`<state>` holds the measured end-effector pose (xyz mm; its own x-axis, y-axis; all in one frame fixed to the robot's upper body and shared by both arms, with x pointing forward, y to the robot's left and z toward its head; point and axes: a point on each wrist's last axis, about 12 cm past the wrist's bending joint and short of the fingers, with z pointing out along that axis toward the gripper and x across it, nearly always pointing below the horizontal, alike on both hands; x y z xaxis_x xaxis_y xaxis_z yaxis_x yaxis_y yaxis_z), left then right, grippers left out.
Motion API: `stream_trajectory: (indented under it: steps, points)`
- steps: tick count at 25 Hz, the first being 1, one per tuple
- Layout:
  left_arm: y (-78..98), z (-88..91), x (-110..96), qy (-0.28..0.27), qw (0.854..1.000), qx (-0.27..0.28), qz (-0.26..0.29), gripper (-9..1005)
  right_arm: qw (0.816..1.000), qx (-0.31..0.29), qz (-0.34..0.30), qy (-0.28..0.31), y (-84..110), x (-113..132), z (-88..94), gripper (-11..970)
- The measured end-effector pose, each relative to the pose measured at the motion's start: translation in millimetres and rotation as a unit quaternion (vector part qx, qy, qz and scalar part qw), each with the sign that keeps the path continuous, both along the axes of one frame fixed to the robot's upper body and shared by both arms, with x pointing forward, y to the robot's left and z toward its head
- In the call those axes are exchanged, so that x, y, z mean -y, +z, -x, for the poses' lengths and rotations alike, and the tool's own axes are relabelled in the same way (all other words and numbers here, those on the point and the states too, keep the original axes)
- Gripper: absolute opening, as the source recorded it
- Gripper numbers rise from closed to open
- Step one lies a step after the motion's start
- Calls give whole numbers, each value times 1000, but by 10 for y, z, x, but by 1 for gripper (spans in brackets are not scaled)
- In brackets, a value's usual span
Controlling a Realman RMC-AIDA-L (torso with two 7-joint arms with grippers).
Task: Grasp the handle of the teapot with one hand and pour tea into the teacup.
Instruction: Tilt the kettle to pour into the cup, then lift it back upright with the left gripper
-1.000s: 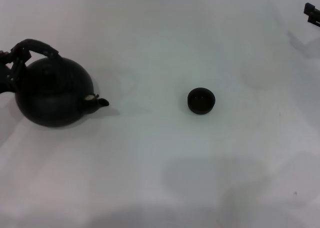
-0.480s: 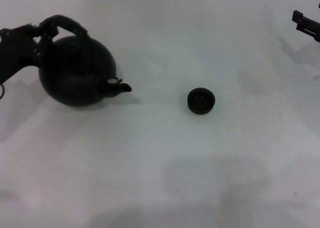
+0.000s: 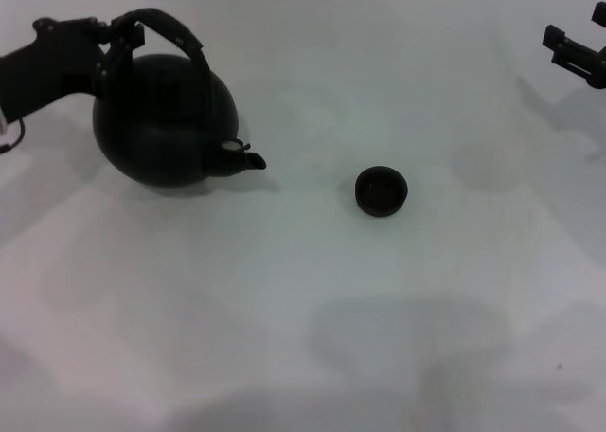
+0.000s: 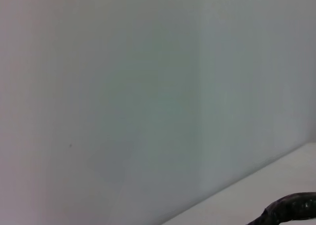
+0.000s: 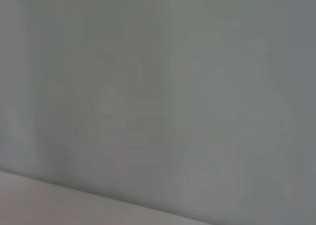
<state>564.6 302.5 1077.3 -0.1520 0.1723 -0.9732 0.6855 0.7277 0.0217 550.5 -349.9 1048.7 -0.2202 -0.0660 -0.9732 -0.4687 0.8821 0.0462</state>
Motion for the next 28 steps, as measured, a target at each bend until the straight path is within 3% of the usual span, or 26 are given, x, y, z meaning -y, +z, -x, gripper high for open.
stream_trajectory:
  steps: [17, 28]
  points:
    - [493, -394, 502, -2, 996, -42, -75, 119, 999, 22, -39, 13, -10, -39, 138, 835]
    - [569, -533, 857, -18, 992, -58, -111, 118, 995, 54, -71, 37, 67, -44, 254, 835]
